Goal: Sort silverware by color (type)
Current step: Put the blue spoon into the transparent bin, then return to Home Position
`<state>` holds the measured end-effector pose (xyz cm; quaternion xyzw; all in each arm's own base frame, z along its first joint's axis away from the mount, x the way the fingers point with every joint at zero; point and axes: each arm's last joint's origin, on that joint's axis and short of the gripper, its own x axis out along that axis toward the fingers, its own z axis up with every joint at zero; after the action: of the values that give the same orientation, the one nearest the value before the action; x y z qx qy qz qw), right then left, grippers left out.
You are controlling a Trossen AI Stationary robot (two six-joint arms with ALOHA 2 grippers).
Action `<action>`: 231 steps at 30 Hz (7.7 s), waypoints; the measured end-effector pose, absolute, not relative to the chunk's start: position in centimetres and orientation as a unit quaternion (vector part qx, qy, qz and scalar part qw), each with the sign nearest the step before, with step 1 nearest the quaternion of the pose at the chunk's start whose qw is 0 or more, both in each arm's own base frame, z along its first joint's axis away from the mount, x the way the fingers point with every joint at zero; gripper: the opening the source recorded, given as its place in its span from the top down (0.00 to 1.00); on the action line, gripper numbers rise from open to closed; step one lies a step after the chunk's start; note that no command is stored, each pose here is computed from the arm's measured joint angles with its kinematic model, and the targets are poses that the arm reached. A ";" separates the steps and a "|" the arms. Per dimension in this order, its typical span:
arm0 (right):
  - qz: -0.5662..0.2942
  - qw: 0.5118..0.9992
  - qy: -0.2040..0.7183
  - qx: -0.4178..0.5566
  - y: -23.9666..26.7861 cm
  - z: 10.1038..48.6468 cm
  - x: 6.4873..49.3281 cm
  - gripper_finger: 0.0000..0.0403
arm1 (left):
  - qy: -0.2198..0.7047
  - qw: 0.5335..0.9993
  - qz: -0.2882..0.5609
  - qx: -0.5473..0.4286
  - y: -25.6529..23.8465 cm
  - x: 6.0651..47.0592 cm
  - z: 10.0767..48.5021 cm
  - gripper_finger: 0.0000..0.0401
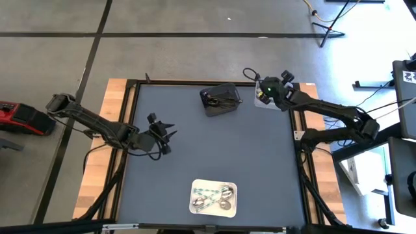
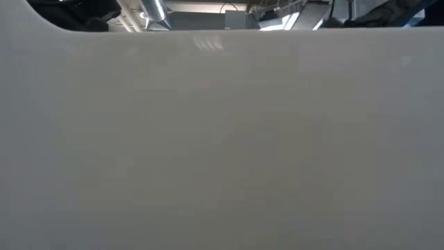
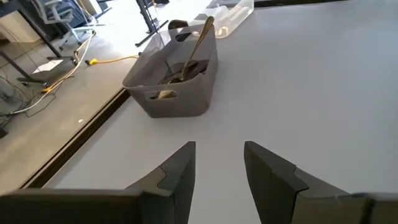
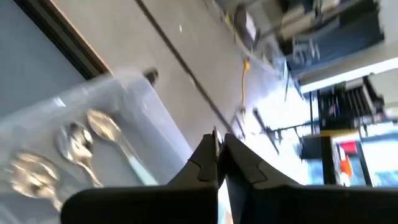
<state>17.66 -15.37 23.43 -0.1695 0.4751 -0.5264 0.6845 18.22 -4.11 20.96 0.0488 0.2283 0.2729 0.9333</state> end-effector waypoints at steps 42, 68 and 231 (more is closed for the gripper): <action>-0.254 0.916 0.305 -0.057 -13.0 26.3 19.8 0.54 | 0.146 0.974 0.170 0.041 2.1 14.8 23.1 0.67; -0.119 0.991 0.060 0.002 -6.3 20.6 11.5 0.94 | 0.048 0.993 0.106 -0.033 1.2 11.8 16.7 0.89; -0.088 0.996 0.000 0.023 -1.2 16.6 9.9 0.99 | 0.009 0.999 0.052 0.015 0.7 9.9 16.5 0.99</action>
<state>9.89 -1.20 16.56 0.0235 -0.0003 -0.0881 0.9958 9.94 0.74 16.45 0.0147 0.0091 0.0519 0.9985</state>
